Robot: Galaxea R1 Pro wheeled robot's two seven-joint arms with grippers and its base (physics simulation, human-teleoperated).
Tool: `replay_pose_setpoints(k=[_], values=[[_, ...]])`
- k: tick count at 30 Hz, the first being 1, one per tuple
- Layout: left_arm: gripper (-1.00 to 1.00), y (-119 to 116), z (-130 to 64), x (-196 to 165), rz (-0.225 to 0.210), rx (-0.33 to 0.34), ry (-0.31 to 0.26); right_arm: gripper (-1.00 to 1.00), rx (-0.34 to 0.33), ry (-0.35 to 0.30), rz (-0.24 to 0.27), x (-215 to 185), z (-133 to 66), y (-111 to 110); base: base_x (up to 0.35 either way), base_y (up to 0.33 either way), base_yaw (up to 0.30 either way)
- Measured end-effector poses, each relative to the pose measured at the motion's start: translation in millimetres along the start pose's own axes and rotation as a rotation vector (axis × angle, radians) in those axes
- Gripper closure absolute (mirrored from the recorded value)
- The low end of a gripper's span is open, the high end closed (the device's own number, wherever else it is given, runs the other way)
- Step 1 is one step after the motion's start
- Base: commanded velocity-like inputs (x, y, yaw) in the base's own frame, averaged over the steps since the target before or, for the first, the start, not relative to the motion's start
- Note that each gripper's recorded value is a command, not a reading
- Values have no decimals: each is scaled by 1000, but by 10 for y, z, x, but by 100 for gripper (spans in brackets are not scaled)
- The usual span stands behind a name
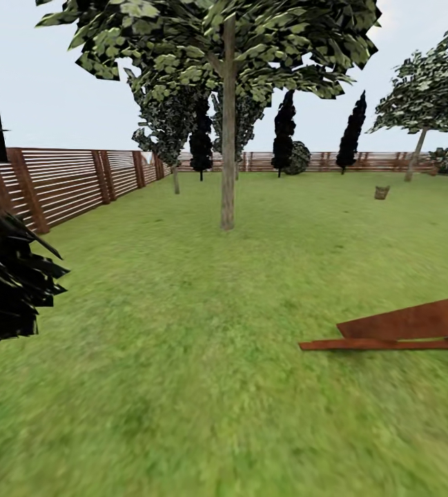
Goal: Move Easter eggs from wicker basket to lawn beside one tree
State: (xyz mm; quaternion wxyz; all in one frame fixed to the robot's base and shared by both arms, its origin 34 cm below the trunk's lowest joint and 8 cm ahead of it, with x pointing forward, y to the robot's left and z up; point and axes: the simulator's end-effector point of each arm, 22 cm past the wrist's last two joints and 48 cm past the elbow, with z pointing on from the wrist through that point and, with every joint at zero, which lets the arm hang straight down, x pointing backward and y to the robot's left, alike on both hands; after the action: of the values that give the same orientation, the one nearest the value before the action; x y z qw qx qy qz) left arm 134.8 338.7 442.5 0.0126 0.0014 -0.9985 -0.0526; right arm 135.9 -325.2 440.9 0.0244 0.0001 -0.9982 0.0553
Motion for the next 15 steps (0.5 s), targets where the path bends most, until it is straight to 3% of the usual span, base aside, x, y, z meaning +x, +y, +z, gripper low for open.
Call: replay_pose_setpoints(k=[6, 15], values=[[-100, 0, 0, 0, 0, 0, 0, -100, 0, 0, 1, 0, 0, 0, 329, 0, 240], [-100, 0, 0, -1, 0, 0, 0, -100, 0, 0, -1, 1, 0, 0, 329, 0, 31]])
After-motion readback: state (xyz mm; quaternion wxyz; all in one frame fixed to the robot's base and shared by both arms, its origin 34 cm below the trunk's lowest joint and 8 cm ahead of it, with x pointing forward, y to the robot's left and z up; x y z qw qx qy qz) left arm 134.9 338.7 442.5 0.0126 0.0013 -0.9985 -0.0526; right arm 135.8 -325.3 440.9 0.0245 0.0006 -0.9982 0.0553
